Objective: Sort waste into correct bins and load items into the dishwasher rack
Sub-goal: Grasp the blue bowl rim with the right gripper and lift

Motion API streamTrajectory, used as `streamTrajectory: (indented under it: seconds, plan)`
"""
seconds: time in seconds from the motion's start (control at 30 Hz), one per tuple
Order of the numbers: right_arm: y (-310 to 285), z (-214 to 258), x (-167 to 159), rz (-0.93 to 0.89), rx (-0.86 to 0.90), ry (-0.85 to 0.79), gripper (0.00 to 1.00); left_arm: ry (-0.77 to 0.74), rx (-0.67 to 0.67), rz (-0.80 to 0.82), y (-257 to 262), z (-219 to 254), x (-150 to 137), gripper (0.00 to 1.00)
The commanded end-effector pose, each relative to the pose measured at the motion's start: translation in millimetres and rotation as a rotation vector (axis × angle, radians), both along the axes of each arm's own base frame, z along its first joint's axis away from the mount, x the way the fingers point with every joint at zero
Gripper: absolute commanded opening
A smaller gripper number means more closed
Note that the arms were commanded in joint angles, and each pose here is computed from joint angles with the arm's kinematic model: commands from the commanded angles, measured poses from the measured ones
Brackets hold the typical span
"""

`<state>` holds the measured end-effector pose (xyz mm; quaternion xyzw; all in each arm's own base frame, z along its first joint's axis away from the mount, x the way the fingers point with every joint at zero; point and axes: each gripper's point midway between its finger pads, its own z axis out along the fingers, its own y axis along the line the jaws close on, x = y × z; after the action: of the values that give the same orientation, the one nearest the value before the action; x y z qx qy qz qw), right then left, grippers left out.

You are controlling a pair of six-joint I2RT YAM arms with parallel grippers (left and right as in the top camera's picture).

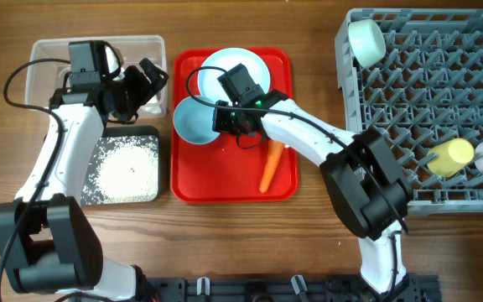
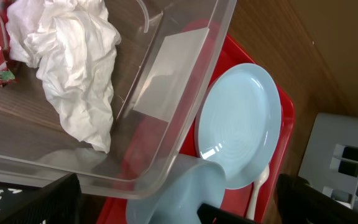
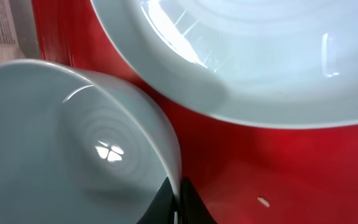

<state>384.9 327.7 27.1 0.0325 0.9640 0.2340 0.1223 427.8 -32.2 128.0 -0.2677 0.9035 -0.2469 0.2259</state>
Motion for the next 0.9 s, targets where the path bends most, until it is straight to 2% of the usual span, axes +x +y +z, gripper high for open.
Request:
streamTrajectory:
  seconds: [0.0, 0.17, 0.3, 0.4, 0.5, 0.63, 0.87]
  plan:
    - [-8, -8, 4, 0.038, -0.049, -0.036, 0.04, -0.015, 0.015, -0.012, 2, 3, 1, 1.00]
    - [-46, 48, 36, 0.062, -0.089, -0.207, 0.04, -0.015, 0.015, -0.012, 2, 3, 1, 1.00]
    - [-148, 120, 61, -0.078, -0.425, -0.412, 0.04, -0.014, 0.015, -0.012, 2, 3, 1, 1.00]
    - [-255, 187, 58, -0.325, -0.752, -0.516, 0.04, -0.015, 0.015, -0.012, 2, 3, 1, 1.00]
    - [-298, 214, 52, -0.362, -0.852, -0.534, 0.04, -0.015, 0.015, -0.012, 2, 3, 1, 1.00]
    - [-376, 239, 37, -0.524, -1.170, -0.494, 0.04, -0.014, 0.015, -0.012, 2, 3, 1, 1.00]
    - [-422, 239, 27, -0.447, -1.734, -0.267, 0.04, -0.015, 0.015, -0.012, 2, 3, 1, 1.00]
